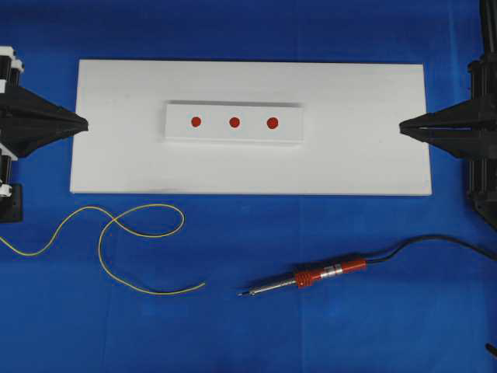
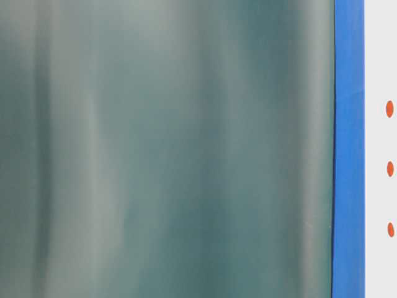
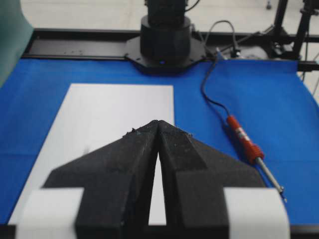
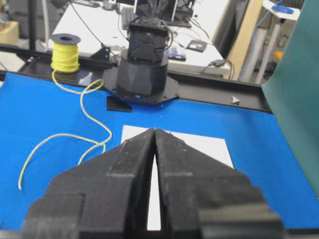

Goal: Touch the tip of the soldering iron to the tip of the solder at the mark.
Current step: 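Lower left gripper to yellow solder wire and right gripper to red soldering iron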

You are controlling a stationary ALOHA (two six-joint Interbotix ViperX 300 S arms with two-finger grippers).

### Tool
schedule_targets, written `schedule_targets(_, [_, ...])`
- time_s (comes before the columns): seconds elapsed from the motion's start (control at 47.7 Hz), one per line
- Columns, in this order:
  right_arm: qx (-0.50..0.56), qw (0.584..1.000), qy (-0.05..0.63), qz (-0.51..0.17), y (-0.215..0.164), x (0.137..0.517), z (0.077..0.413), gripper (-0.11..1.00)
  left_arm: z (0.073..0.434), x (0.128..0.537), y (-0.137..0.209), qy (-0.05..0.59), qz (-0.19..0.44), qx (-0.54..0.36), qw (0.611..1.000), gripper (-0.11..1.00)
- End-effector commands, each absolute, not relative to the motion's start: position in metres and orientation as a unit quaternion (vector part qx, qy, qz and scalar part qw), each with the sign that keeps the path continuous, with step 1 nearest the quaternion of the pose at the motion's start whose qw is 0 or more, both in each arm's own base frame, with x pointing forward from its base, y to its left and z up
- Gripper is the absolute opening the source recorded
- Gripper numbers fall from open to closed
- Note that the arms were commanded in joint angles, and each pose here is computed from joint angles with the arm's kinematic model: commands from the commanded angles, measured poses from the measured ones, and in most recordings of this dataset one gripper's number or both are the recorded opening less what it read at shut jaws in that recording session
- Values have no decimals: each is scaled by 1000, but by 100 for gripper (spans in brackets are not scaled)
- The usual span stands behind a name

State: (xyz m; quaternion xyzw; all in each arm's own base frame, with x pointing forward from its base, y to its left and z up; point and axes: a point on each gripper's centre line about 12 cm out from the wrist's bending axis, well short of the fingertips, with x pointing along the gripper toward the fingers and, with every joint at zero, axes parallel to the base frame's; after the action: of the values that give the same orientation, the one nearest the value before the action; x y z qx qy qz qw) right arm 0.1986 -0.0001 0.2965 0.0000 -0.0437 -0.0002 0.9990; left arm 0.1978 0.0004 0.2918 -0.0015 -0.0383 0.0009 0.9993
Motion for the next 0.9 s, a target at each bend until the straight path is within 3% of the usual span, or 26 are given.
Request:
schedule_targets(0.0, [-1, 999, -46, -1, 0, 203, 302, 0, 297, 200, -2, -44, -6, 1, 999, 1])
schedule_targets(0.126, [2, 1000, -25, 5, 2, 210, 302, -6, 296, 201, -6, -40, -16, -5, 999, 1])
schedule_targets(0.293, [5, 999, -5, 32, 14, 215, 298, -6, 292, 202, -22, -29, -55, -3, 998, 1])
schedule_targets(0.503, [7, 995, 14, 97, 43, 217, 291, -5, 280, 208, -46, -2, -109, -1, 994, 1])
schedule_targets(0.608, [17, 992, 34, 120, 54, 219, 282, 0, 271, 213, -55, 16, -125, -5, 992, 3])
schedule_targets(0.733, [35, 987, 72, 138, 67, 226, 265, 21, 257, 220, -66, 39, -145, -5, 989, 32])
schedule_targets(0.88, [55, 979, 129, 145, 79, 237, 239, 65, 235, 234, -84, 81, -169, -11, 982, 76])
